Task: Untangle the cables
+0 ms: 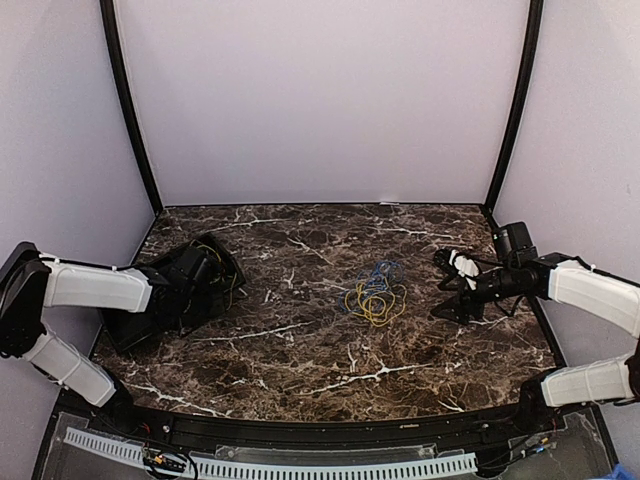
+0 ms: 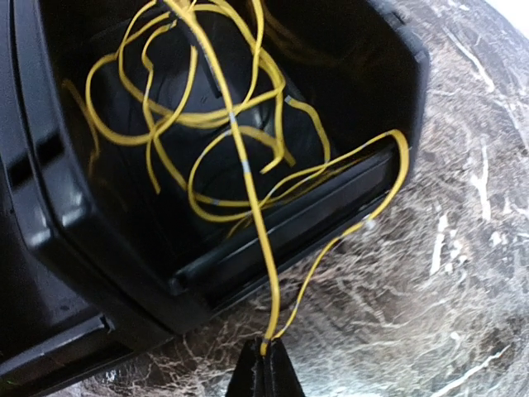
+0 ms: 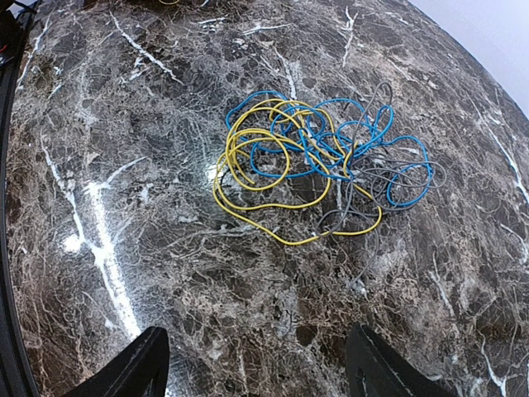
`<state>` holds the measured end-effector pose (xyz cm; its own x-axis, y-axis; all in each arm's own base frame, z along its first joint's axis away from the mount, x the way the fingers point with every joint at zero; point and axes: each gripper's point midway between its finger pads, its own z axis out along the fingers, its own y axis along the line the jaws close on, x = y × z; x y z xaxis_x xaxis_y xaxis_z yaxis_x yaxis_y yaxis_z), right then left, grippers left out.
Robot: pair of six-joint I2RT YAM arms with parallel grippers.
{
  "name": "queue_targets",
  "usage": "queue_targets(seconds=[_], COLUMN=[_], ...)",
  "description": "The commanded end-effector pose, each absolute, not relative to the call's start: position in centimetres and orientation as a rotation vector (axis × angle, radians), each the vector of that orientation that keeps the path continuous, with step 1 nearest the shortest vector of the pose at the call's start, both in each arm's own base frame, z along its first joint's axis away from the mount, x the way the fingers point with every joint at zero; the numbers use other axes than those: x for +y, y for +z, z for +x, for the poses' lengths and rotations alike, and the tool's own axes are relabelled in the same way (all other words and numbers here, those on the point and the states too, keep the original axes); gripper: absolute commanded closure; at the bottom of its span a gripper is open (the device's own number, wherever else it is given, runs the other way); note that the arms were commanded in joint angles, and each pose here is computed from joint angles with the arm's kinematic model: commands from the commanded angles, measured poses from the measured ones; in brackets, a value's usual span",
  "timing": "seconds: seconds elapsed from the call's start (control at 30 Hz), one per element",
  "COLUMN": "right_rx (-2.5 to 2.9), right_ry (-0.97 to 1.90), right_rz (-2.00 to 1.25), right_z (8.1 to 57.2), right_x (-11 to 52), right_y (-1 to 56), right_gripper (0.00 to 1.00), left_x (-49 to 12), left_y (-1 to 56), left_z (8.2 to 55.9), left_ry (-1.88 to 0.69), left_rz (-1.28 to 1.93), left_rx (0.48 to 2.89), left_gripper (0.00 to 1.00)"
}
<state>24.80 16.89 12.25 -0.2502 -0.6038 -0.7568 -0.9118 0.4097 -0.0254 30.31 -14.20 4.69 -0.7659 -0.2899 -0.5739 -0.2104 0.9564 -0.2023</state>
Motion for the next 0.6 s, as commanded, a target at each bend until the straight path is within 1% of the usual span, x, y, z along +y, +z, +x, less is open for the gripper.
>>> queue_targets(seconds=[0.0, 0.1, 0.23, 0.4, 0.57], right_rx=[1.928, 1.928, 1.922, 1.919, 1.916], right_ry=[0.554, 0.553, 0.549, 0.538, 0.529], right_rz=[-1.292, -1.291, -1.291, -1.288, -1.287], right_z=[25.5, 25.5, 25.5, 25.5, 25.5], right_x=[17.2, 17.1, 17.2, 17.0, 17.0], right_y=[13.2, 13.2, 13.4, 13.5, 13.7], right_gripper=[0.25, 0.25, 0.25, 0.25, 0.25], left_x=[-14.7, -14.6, -13.1, -12.3, -12.1], left_y=[8.9, 11.3, 13.2, 12.5, 10.9], left_z=[32.0, 33.0, 34.6, 36.5, 38.0], left_ry=[-0.162, -0.109, 0.085, 0.173, 0.156], left_rz=[-0.29, -0.232, -0.15, -0.111, -0.134], left_rx=[2.383, 2.346, 2.314, 2.377, 2.431], left_gripper=[1.0, 1.0, 1.0, 1.0, 1.0])
